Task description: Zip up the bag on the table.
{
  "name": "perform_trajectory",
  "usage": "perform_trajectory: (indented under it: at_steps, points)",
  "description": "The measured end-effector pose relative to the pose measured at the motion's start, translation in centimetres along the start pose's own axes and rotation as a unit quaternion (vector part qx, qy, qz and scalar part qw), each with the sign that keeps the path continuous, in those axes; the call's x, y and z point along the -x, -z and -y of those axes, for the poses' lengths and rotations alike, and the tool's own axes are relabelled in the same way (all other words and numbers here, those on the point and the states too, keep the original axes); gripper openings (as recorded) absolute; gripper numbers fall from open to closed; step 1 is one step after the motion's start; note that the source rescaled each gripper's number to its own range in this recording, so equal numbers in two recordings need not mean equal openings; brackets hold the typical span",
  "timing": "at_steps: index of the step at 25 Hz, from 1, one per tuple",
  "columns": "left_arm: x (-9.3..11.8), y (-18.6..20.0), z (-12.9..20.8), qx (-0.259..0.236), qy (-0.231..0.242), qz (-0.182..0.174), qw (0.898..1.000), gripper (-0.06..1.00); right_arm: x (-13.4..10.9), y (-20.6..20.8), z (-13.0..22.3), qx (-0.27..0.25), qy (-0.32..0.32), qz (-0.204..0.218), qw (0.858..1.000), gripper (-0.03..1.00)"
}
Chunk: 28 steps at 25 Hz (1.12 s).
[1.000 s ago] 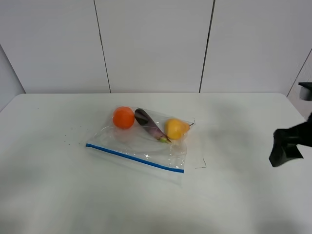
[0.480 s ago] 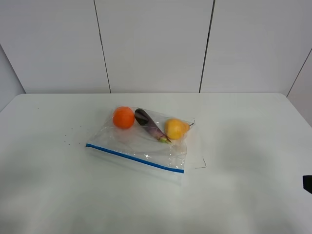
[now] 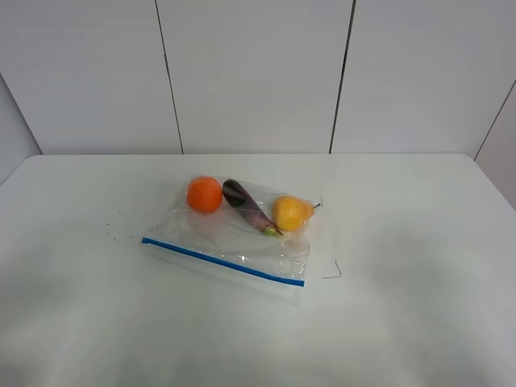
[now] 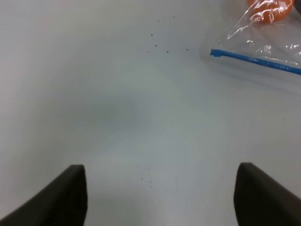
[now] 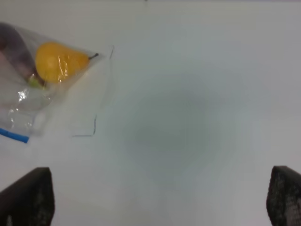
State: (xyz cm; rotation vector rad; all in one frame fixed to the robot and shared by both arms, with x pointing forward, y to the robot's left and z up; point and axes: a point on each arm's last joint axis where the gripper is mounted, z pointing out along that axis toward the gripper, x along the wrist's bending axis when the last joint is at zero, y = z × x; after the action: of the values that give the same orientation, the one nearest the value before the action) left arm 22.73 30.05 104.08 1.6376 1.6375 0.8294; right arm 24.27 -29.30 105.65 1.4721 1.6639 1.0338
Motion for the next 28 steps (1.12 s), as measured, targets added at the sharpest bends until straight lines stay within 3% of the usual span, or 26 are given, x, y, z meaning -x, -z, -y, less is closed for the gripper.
perform_trajectory:
  at_steps: [3, 28]
  points:
    - [0.00, 0.00, 0.00, 0.000, 0.000, 0.000, 1.000, 1.00, -0.03, 0.66, 0.35, 0.023, -0.001, 0.001, 1.000, 1.00]
    - [0.00, 0.00, 0.00, 0.000, 0.000, 0.000, 1.000, 1.00, -0.03, 0.70, 0.37, 0.026, -0.013, 0.027, 0.999, 1.00]
